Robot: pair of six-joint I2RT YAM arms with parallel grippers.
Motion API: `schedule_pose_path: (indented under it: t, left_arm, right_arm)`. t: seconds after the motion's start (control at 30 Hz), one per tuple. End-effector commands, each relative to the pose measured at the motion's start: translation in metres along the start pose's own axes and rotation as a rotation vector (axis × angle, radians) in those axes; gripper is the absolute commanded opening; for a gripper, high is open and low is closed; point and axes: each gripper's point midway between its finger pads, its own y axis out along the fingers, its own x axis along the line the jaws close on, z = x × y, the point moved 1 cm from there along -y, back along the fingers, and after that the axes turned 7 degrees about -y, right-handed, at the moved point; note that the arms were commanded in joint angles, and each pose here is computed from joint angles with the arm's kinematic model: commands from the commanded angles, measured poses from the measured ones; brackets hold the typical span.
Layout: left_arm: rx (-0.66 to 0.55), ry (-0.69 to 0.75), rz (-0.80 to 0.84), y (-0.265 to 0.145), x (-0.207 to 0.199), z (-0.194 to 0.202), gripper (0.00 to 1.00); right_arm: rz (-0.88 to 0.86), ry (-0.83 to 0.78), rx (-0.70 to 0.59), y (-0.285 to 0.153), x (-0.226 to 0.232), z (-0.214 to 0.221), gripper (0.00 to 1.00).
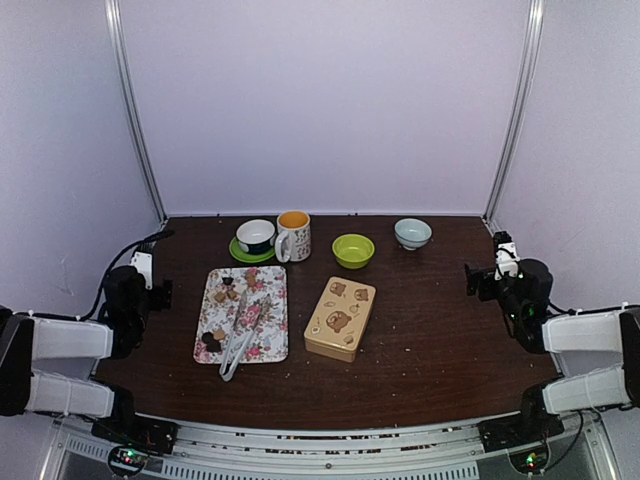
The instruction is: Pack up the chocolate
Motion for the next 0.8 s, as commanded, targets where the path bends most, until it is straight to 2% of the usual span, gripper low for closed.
schedule_pose_path:
  t: [0.0,0.07,0.13,0.33,0.37,0.5,0.7,0.77]
  left_arm:
    - [-0.147,-0.045,0.023,0.008,0.003,-0.042,0.98]
    - [-0.164,-0.043,0.023,0.011,0.006,-0.045,0.98]
    - [-0.185,-0.051,0.026,0.014,0.009,-0.048,0.98]
    - [-0.135,-0.085,0.059,0.031,0.013,-0.051,0.98]
    - [-0.141,-0.082,0.067,0.031,0.012,-0.052,0.98]
    - [-0.147,-0.084,0.067,0.029,0.012,-0.053,0.98]
    - [-0.074,-0.093,0.017,0.045,0.016,-0.049,0.98]
    - [-0.092,-0.129,0.013,0.046,0.017,-0.053,0.98]
  right_arm:
    - [0.029,-0.025,-0.117,0.006,-0.008,-0.03,1.0]
    - [0.059,-0.01,-0.143,0.01,-0.013,-0.03,1.0]
    - [0.068,0.021,-0.104,0.016,-0.019,-0.025,1.0]
    - [0.098,0.08,-0.135,0.014,-0.032,-0.011,1.0]
    - [0.104,0.081,-0.166,0.012,-0.033,-0.015,1.0]
    - [0.094,0.068,-0.155,0.012,-0.031,-0.013,1.0]
    - [0.096,0.07,-0.161,0.012,-0.031,-0.014,1.0]
    - [0.096,0.071,-0.152,0.012,-0.031,-0.013,1.0]
